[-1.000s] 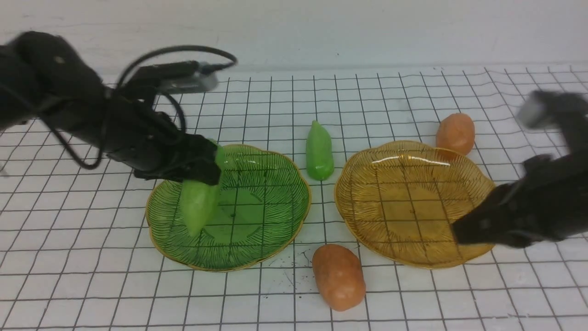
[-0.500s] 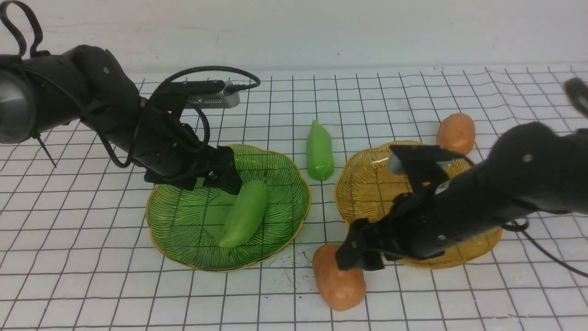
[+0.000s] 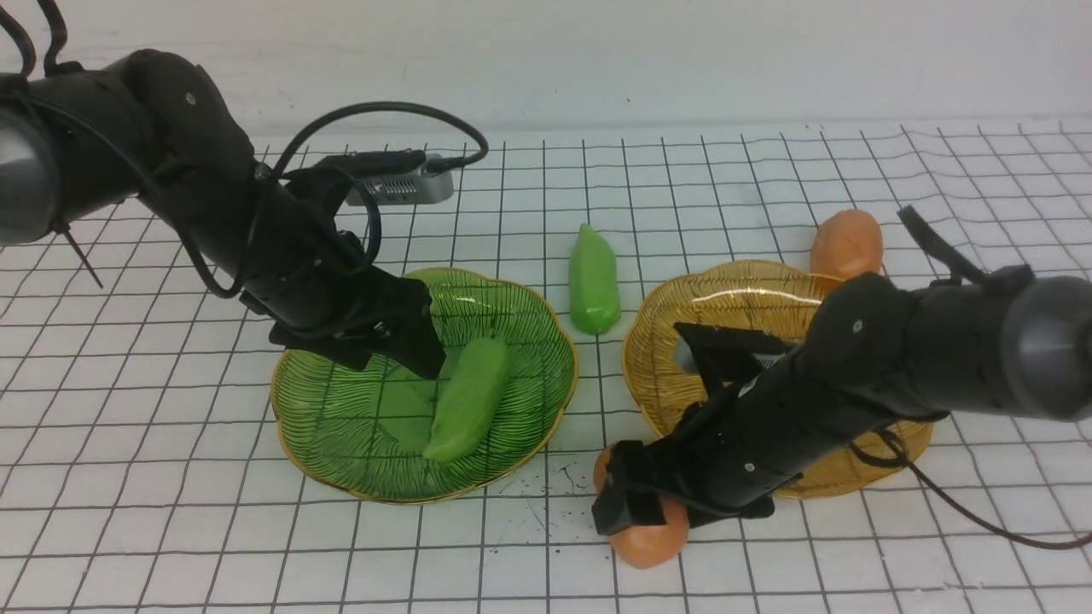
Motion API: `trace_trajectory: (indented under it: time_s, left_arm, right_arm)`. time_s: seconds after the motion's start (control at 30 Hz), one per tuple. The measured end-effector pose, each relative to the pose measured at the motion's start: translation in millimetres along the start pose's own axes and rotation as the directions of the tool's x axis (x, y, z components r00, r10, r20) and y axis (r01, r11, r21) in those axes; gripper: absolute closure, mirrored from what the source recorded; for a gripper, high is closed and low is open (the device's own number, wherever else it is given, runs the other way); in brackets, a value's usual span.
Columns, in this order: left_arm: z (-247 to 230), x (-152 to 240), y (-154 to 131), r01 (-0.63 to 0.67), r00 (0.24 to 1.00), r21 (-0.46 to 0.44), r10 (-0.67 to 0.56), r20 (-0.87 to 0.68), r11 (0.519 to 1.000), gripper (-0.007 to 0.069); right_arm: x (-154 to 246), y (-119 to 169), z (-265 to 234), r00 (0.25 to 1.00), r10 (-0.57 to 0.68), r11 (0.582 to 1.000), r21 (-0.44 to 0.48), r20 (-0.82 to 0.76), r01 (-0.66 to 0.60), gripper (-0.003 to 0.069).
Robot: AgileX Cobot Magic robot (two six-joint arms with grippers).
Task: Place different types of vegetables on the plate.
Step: 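Put the potato onto the plate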
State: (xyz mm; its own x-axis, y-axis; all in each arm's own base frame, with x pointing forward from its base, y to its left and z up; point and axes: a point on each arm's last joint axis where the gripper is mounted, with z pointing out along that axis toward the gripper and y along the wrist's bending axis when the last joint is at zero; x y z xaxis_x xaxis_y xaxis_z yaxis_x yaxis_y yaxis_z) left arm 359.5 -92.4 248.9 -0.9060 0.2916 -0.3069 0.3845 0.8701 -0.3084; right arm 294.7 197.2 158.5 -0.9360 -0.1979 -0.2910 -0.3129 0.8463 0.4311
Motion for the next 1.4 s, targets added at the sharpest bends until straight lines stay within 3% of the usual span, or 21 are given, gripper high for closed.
trace_trajectory:
  time_s: [0.03,0.1,0.2,0.33,0.47,0.6,0.67,0.73,0.83,1.03,1.23,1.4]
  left_arm:
    - [-0.5,0.7,-0.5,0.000,1.000,0.004,0.000,-0.011,1.000,0.0076]
    - [-2.2,0.0,-1.4,0.006,1.000,0.008,-0.006,-0.015,1.000,0.0090]
    - [-8.7,-4.1,-3.9,0.024,1.000,0.014,-0.024,-0.015,1.000,0.0181]
    - [-27.3,-12.9,-11.1,0.005,1.000,0.019,-0.006,0.015,1.000,0.0465]
    - [-51.2,-23.0,-28.7,-0.063,0.996,0.028,0.061,0.060,0.998,0.0611]
    - [-66.9,-35.6,-57.4,-0.155,0.981,0.028,0.151,0.119,0.987,0.0632]
    - [-70.4,-39.4,-68.8,-0.191,0.973,0.022,0.186,0.140,0.981,0.0633]
    - [-73.9,-52.6,-95.0,-0.254,0.944,-0.023,0.253,0.210,0.967,0.0633]
    - [-66.8,-64.2,-110.2,-0.290,0.925,-0.054,0.294,0.241,0.955,0.0633]
    - [-16.2,-98.3,-123.0,-0.285,0.913,-0.106,0.304,0.272,0.953,0.0575]
    - [44.1,-125.5,-113.9,-0.168,0.936,-0.084,0.185,0.298,0.982,0.0300]
    - [81.0,-137.0,-100.2,-0.112,0.948,-0.122,0.143,0.285,0.986,0.0073]
  right_arm:
    - [0.6,0.2,0.0,1.000,0.000,1.000,-0.003,-0.007,0.000,0.0128]
    - [2.6,1.1,-0.4,1.000,-0.003,1.000,-0.011,-0.030,0.002,0.0125]
    - [9.8,7.0,-10.0,0.994,-0.034,0.999,-0.040,-0.103,0.030,0.0123]
    - [16.3,24.8,-47.5,0.988,-0.097,0.992,-0.096,-0.116,0.086,0.0123]
    - [14.2,22.5,-100.4,0.990,-0.142,0.988,-0.060,0.001,0.142,0.0123]
    - [1.5,-18.9,-134.0,0.992,-0.056,0.996,0.076,0.111,0.048,0.0123]
    - [-2.7,-32.7,-138.3,0.991,-0.022,0.994,0.106,0.129,0.009,0.0123]
    - [-13.6,-68.6,-144.6,0.986,0.061,0.983,0.164,0.157,-0.087,0.0123]
    - [-20.1,-86.7,-140.0,0.985,0.086,0.974,0.196,0.149,-0.115,0.0123]
    - [-35.4,-102.6,-119.1,0.989,0.103,0.970,0.211,0.109,-0.124,0.0123]
    - [-43.5,-112.5,-101.8,0.989,0.131,0.968,0.204,0.073,-0.143,0.0056]
    - [-42.0,-112.2,-100.9,0.990,0.132,0.970,0.200,0.052,-0.140,0.0026]
